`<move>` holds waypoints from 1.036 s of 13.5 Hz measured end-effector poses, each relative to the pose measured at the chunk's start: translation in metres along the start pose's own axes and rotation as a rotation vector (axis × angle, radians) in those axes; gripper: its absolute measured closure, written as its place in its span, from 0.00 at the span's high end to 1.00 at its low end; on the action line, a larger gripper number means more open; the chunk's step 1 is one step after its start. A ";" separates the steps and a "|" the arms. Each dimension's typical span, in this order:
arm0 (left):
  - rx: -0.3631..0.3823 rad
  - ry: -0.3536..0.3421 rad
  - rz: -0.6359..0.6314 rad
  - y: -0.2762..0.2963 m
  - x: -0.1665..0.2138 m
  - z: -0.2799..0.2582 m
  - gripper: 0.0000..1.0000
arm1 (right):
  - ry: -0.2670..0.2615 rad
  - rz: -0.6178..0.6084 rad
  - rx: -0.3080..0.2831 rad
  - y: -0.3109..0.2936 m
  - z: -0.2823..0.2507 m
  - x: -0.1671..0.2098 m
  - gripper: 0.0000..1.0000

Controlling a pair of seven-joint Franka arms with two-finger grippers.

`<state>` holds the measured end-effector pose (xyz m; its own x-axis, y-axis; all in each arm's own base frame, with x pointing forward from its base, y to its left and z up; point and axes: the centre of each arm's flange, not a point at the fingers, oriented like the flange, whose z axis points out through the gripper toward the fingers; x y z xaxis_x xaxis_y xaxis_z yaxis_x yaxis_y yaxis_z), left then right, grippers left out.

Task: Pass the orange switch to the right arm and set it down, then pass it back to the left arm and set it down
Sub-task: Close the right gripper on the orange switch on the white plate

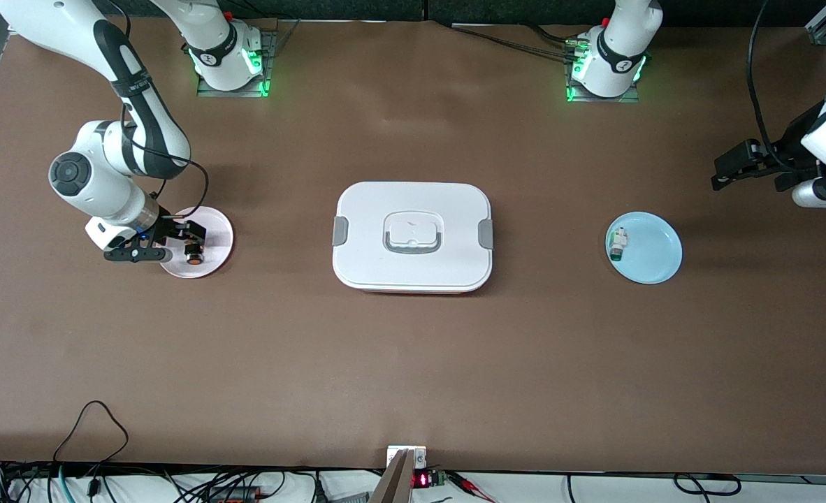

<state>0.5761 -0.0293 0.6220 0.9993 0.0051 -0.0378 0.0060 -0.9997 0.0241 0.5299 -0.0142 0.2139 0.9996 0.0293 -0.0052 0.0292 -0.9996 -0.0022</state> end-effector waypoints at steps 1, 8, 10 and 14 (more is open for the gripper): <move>0.000 0.000 0.000 0.000 0.000 0.000 1.00 | 0.003 -0.012 0.000 -0.001 0.003 -0.002 1.00; 0.000 0.000 0.000 0.000 0.000 0.000 1.00 | 0.014 -0.063 -0.004 -0.003 0.002 -0.001 1.00; 0.000 0.000 0.000 0.000 0.000 0.000 1.00 | 0.004 -0.247 -0.001 -0.013 -0.001 -0.001 1.00; 0.000 0.000 0.000 0.000 0.000 0.000 1.00 | -0.023 -0.658 0.007 -0.018 -0.013 -0.004 1.00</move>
<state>0.5762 -0.0293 0.6220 0.9993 0.0052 -0.0379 0.0061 -0.9997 0.0240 0.5252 0.0036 0.2273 0.7726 0.6345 -0.0220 0.6343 -0.7729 -0.0190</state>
